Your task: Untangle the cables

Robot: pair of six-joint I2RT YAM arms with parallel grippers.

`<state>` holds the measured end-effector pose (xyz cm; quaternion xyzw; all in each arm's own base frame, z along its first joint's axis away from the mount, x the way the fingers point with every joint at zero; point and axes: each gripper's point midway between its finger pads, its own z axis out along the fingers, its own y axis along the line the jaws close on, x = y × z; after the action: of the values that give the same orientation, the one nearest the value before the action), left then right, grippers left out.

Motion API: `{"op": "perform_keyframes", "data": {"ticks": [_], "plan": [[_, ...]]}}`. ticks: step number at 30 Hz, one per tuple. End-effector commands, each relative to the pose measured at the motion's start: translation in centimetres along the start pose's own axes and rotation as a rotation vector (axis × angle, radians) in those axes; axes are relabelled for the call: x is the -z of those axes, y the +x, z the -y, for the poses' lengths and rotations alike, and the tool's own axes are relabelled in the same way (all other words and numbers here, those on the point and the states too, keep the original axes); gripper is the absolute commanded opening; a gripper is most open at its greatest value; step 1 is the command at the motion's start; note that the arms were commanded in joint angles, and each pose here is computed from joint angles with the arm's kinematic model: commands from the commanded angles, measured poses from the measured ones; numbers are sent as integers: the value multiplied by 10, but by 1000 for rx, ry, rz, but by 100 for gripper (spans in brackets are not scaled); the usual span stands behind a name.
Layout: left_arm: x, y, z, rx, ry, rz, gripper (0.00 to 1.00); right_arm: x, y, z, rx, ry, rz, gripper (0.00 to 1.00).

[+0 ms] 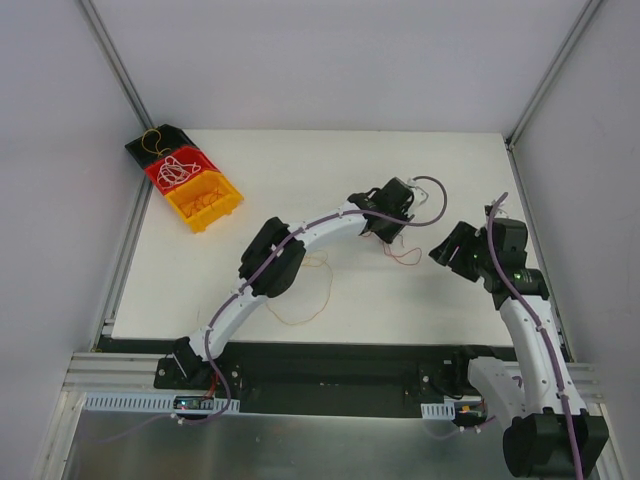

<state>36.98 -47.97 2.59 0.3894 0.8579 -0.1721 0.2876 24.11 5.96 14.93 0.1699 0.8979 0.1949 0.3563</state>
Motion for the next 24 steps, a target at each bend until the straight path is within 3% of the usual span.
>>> {"op": "perform_keyframes", "data": {"ticks": [1, 2, 3, 9, 13, 19, 24], "plan": [[12, 4, 7, -18, 4, -33, 11, -5, -3, -10, -3, -55, 16, 61], [20, 2, 5, -17, -6, -29, 1, -8, -3, -10, -12, -59, 14, 61], [31, -3, 0, -38, -11, -18, 0, -11, -2, -10, -21, -66, 7, 61], [149, -49, -29, 41, 54, 142, 0, -46, 8, -19, -42, -86, -55, 59], [234, -63, -56, 138, 89, 265, 0, -70, 15, -48, -12, -131, -95, 59], [341, -42, -159, 252, -175, 418, 0, -103, 24, -82, 29, -166, -141, 57], [399, -6, -246, 605, -189, 514, 0, -124, 39, -82, 57, -148, -170, 57]]}}
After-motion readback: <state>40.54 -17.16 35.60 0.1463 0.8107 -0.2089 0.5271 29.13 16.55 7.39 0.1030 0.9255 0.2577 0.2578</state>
